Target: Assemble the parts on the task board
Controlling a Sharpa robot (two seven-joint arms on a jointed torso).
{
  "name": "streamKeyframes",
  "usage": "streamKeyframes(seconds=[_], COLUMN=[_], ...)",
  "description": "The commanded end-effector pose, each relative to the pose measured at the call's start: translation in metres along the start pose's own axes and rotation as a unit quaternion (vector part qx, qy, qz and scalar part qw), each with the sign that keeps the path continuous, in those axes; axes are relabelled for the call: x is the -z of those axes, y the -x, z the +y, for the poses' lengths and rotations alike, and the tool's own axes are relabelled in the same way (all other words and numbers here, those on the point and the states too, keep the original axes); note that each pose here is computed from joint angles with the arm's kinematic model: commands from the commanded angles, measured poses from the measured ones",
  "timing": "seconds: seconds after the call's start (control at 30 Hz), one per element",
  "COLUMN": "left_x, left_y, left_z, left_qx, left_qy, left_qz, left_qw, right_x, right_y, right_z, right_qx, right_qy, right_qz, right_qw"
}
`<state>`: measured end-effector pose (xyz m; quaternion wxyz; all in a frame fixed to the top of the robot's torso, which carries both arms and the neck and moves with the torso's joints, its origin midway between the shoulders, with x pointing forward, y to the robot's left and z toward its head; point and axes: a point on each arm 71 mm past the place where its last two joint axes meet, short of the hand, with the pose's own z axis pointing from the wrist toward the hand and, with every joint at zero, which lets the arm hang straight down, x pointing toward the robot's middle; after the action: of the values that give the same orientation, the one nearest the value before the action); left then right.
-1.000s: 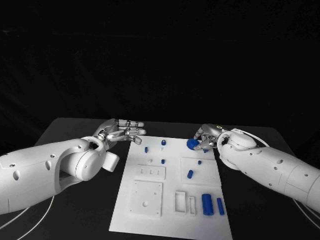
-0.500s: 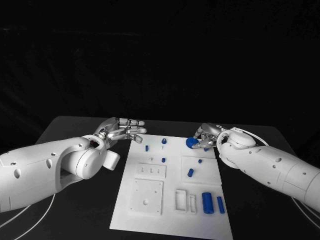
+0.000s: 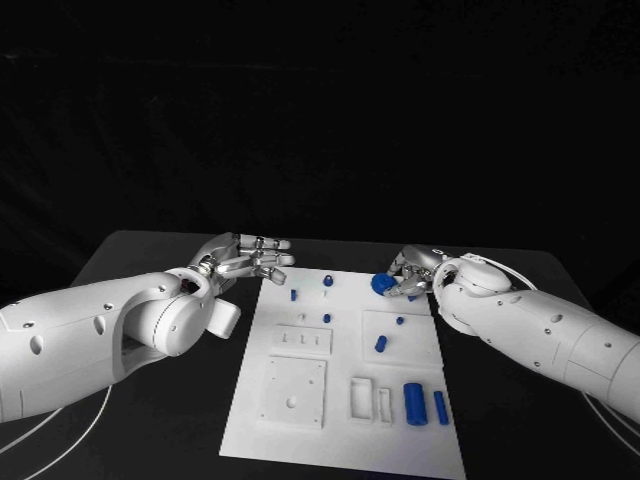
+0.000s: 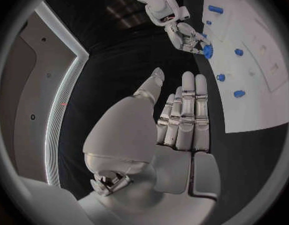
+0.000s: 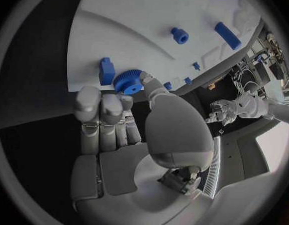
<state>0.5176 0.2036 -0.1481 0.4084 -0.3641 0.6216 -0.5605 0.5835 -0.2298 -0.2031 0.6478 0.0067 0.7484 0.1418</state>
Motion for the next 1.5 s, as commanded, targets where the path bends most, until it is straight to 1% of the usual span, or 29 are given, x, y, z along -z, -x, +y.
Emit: streamKeyframes(seconds=[0.03, 0.37, 0.93, 1.1, 1.43, 1.5], left_x=[-0.0008, -0.0012, -0.0017, -0.0017, -0.0019, -0.0019], left_y=[-0.0024, -0.0025, -0.0032, -0.0032, -0.0034, -0.0034], left_z=[-0.0019, -0.0019, -0.0016, -0.0016, -0.0014, -0.0014], left_qx=[0.0, 0.0, -0.001, -0.001, -0.001, -0.001], left_qy=[-0.004, -0.004, -0.002, -0.001, 0.0, 0.0], left_qz=[0.009, 0.009, 0.011, 0.011, 0.011, 0.011], left_qw=[1.0, 1.0, 1.0, 1.0, 1.0, 1.0], right_x=[0.0, 0.0, -0.002, -0.002, -0.002, -0.002], right_y=[-0.004, -0.004, -0.004, -0.003, -0.003, -0.003], right_z=[0.001, 0.001, 0.003, 0.006, 0.017, 0.018], right_qx=[0.003, 0.002, 0.008, 0.017, 0.055, 0.061], right_qy=[-0.001, -0.003, -0.02, -0.023, -0.028, -0.028], right_qz=[0.014, 0.015, 0.01, 0.0, -0.035, -0.038], right_qw=[1.0, 1.0, 1.0, 1.0, 0.997, 0.997])
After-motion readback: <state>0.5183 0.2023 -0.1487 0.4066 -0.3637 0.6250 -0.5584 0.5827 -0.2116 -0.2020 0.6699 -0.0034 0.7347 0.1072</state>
